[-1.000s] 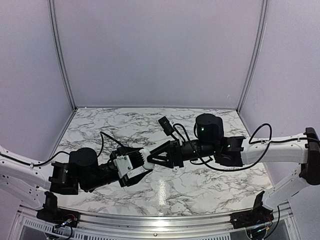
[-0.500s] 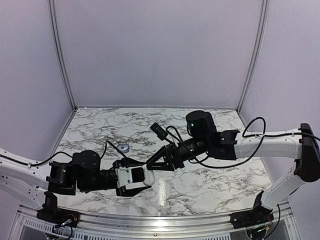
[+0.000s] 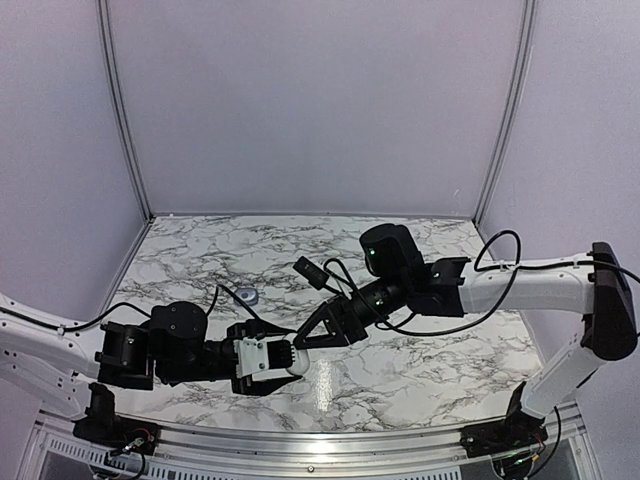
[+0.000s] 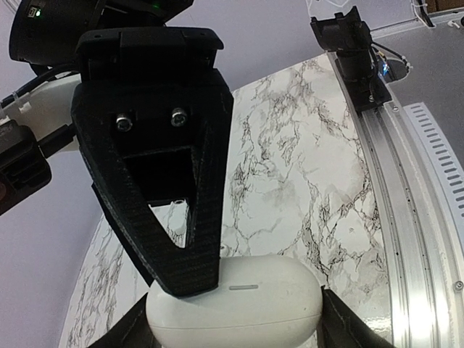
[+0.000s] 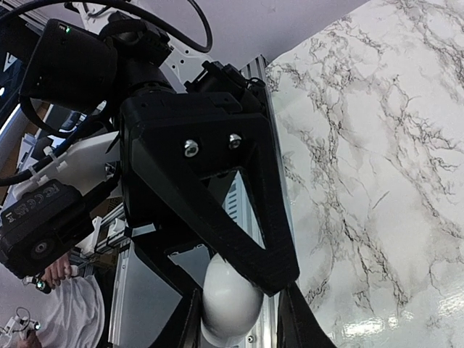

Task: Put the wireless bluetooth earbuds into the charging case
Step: Pass from the left arm to the right, then pass from the right arm to the left

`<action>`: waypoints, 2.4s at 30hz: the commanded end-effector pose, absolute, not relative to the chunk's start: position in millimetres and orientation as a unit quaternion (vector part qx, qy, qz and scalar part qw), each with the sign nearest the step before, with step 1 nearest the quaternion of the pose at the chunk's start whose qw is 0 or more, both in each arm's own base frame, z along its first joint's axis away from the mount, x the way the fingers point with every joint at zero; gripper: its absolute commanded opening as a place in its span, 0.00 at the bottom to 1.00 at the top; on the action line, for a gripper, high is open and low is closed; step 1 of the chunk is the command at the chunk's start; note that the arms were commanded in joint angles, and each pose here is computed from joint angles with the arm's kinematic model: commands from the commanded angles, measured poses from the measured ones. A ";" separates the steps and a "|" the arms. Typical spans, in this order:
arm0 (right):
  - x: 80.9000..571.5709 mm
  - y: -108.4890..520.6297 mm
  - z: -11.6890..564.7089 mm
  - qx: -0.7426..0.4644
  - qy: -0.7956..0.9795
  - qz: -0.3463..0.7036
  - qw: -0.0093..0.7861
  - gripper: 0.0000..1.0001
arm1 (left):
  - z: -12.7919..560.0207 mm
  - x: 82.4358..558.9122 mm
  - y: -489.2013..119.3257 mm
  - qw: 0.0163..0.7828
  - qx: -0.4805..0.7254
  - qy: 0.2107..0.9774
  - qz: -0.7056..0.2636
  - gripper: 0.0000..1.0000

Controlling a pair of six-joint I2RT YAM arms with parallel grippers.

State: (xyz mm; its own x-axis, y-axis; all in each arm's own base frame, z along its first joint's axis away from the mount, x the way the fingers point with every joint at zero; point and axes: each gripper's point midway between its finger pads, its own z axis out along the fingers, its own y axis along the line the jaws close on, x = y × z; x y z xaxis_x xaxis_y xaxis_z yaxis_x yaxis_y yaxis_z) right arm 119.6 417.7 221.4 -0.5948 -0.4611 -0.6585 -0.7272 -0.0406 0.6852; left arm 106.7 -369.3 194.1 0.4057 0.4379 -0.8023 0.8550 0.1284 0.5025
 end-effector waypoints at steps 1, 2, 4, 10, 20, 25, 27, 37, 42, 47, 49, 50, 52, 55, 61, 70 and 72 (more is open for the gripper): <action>119.6 423.2 228.8 -0.448 0.677 0.572 0.116 0.22 | 204.7 105.9 -376.3 0.555 0.634 0.503 -0.194 0.35; 119.3 423.2 226.4 -0.449 0.680 0.569 0.113 0.19 | 204.4 106.0 -376.5 0.554 0.634 0.503 -0.194 0.35; 118.3 423.5 223.2 -0.453 0.682 0.565 0.109 0.14 | 203.5 107.1 -375.9 0.554 0.633 0.506 -0.192 0.35; 111.6 427.1 219.4 -0.470 0.678 0.558 0.092 0.21 | 201.3 105.4 -376.4 0.548 0.637 0.505 -0.194 0.34; 108.3 427.5 220.1 -0.485 0.672 0.552 0.088 0.03 | 198.9 105.4 -375.7 0.545 0.638 0.509 -0.194 0.35; 115.0 425.8 229.9 -0.486 0.666 0.555 0.110 0.00 | 207.2 119.8 -372.4 0.557 0.604 0.539 -0.186 0.55; 123.8 422.3 239.2 -0.474 0.662 0.566 0.126 0.00 | 212.8 128.1 -368.6 0.566 0.584 0.553 -0.180 0.72; 203.1 382.8 340.3 -0.381 0.589 0.589 0.402 0.00 | 273.6 175.3 -325.9 0.655 0.402 0.606 -0.204 0.99; 208.9 365.1 398.8 -0.343 0.489 0.597 0.535 0.00 | 318.7 180.3 -308.6 0.685 0.319 0.587 -0.291 0.99; 192.0 366.8 426.3 -0.348 0.391 0.626 0.579 0.00 | 358.8 165.3 -307.9 0.696 0.286 0.528 -0.394 0.97; 182.6 370.4 432.7 -0.352 0.356 0.640 0.583 0.00 | 366.9 155.0 -316.0 0.687 0.302 0.505 -0.426 0.93; 178.0 373.5 435.0 -0.356 0.341 0.646 0.582 0.00 | 370.3 151.5 -318.6 0.685 0.307 0.496 -0.437 0.91; 170.2 381.6 437.4 -0.366 0.320 0.658 0.575 0.00 | 381.5 142.9 -323.8 0.682 0.319 0.472 -0.459 0.85; 160.6 390.4 439.0 -0.372 0.294 0.678 0.561 0.00 | 386.8 138.5 -331.4 0.677 0.331 0.459 -0.470 0.73; 150.9 398.0 435.7 -0.360 0.267 0.711 0.543 0.00 | 387.5 138.0 -336.0 0.682 0.336 0.447 -0.471 0.58; 144.0 407.6 423.9 -0.352 0.258 0.732 0.523 0.00 | 394.8 141.8 -335.3 0.699 0.324 0.436 -0.465 0.53; 143.7 408.9 422.7 -0.351 0.259 0.732 0.523 0.00 | 395.9 141.8 -336.1 0.701 0.324 0.433 -0.466 0.52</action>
State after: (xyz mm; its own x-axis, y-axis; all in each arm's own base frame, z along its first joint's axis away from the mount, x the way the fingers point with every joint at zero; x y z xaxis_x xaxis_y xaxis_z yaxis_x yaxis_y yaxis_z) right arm 156.0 417.4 399.0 -0.2302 0.5090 -0.8294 -0.9525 -0.2926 0.0848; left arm 143.4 -340.3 368.2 0.1404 -0.2983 -0.9441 0.9350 0.3535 0.0274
